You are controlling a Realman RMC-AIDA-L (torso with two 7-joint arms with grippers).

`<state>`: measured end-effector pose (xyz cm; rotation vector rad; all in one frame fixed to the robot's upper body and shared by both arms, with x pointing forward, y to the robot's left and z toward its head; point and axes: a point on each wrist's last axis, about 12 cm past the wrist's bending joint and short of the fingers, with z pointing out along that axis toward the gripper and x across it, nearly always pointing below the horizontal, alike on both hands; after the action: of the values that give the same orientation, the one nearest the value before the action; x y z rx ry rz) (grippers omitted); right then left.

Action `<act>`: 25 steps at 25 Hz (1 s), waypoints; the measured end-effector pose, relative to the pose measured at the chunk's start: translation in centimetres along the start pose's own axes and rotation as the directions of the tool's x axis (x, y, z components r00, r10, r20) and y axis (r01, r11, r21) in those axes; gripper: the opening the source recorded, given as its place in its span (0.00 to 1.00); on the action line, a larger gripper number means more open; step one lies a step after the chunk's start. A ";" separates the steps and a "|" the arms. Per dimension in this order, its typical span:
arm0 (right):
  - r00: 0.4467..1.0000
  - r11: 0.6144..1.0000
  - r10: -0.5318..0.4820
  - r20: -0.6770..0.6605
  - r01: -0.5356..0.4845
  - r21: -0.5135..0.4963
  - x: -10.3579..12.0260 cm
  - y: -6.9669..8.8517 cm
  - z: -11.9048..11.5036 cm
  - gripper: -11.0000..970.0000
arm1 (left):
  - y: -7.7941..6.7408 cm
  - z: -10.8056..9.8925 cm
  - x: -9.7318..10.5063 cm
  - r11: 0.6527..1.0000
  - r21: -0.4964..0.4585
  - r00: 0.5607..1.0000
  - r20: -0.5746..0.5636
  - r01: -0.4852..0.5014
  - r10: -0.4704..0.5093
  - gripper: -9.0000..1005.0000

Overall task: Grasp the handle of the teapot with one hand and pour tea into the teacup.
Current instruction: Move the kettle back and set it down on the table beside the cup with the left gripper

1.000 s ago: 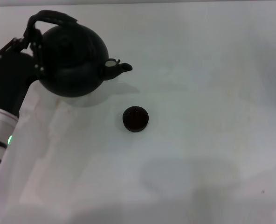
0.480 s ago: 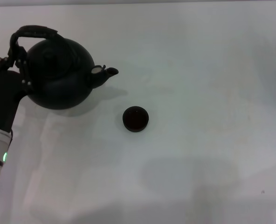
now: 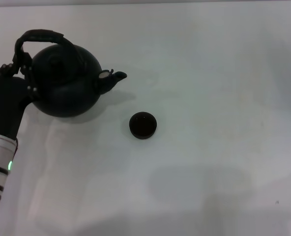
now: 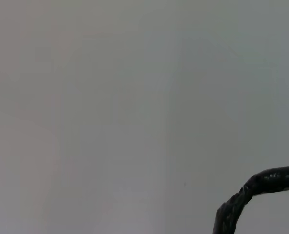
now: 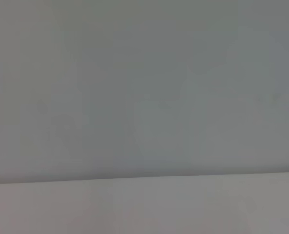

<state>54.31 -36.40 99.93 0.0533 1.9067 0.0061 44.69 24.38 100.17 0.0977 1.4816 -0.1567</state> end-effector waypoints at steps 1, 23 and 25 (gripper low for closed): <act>1.000 1.000 0.001 0.000 -0.001 0.001 0.0 0.0 0.0 0.87 | 0.0 -0.1 0.0 1.000 -0.001 1.000 -0.003 0.002 -0.002 0.11; 1.000 1.000 -0.009 0.007 0.009 0.002 -0.2 -0.1 0.1 0.87 | 0.0 -2.9 1.0 0.996 -0.075 0.996 -0.071 0.048 -0.054 0.11; 1.000 1.000 -0.007 0.007 0.007 0.004 -0.2 -0.2 0.0 0.87 | 0.0 -2.7 1.1 0.996 -0.070 0.996 -0.078 0.047 -0.053 0.11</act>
<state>54.41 -36.58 100.11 0.0494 1.8999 -0.0031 42.10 24.76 98.85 0.0121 1.5680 -0.1444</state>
